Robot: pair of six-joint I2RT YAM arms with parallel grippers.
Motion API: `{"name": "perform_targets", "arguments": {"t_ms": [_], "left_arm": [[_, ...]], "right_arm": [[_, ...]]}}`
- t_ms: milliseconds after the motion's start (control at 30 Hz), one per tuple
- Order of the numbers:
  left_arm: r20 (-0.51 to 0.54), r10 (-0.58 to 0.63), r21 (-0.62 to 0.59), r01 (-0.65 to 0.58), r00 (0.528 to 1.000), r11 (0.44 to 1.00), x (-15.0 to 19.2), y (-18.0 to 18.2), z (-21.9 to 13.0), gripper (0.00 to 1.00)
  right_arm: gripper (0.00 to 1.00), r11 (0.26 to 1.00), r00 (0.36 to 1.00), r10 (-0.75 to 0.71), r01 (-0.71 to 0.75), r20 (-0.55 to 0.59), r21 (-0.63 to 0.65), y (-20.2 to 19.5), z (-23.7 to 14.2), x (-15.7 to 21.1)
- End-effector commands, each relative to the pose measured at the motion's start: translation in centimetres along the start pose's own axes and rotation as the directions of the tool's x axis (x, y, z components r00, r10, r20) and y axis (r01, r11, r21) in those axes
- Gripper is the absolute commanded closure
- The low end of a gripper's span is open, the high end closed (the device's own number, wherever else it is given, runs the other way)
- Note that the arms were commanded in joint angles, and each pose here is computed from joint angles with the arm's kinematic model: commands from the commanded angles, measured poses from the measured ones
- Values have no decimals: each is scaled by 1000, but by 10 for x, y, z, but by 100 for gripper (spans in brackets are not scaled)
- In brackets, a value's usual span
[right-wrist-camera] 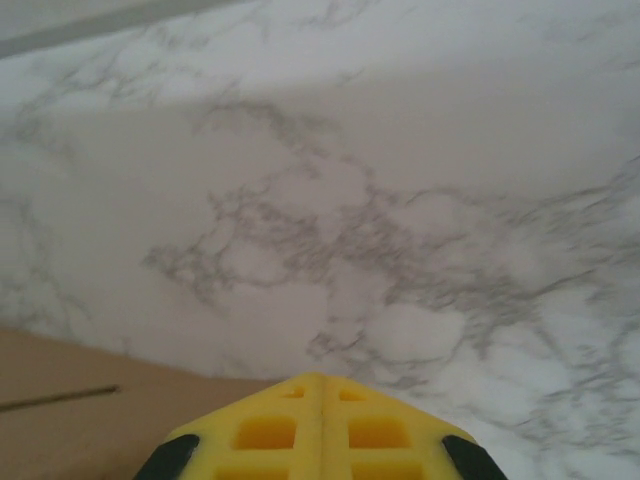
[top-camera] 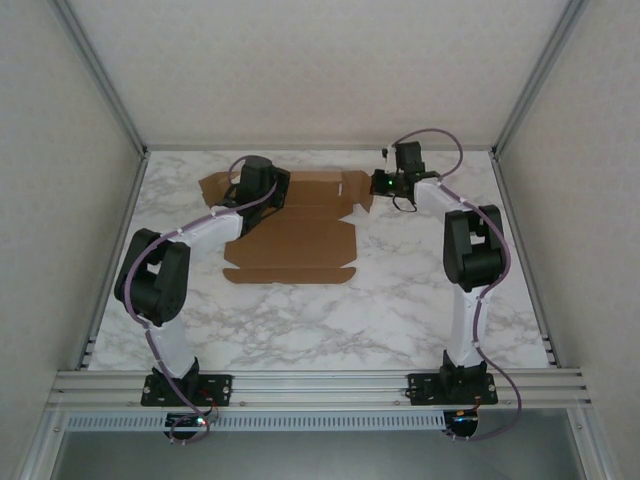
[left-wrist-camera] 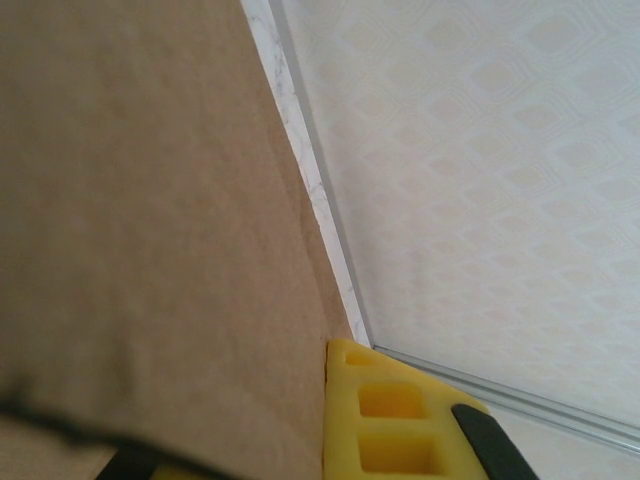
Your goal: Fold the paper box
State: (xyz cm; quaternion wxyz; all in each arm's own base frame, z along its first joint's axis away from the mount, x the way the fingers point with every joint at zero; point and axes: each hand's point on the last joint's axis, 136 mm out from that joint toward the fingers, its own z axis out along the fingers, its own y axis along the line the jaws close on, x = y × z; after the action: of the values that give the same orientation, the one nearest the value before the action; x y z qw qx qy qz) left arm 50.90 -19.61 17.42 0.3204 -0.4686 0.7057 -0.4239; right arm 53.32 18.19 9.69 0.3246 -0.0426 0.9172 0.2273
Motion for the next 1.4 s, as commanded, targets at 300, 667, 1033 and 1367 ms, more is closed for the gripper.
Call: {"name": "perform_targets", "arguments": {"t_ms": [300, 667, 1033, 1367], "left_arm": [[5, 18, -189, -16, 1000, 982, -6, 57, 7, 100], [-1, 17, -182, -17, 1000, 983, -8, 53, 6, 100], [-7, 39, -195, -39, 999, 980, -12, 54, 3, 100], [-11, 48, -206, -49, 999, 977, -15, 55, 0, 100]], "right_arm": [[95, 937, 991, -124, 103, -42, -334, 72, -22, 40], [90, 909, 965, -263, 247, -3, -335, 89, -37, 40], [87, 725, 777, -539, 625, 325, -289, 102, -93, 11], [93, 839, 782, -529, 540, 328, 66, 25, -96, -64]]}}
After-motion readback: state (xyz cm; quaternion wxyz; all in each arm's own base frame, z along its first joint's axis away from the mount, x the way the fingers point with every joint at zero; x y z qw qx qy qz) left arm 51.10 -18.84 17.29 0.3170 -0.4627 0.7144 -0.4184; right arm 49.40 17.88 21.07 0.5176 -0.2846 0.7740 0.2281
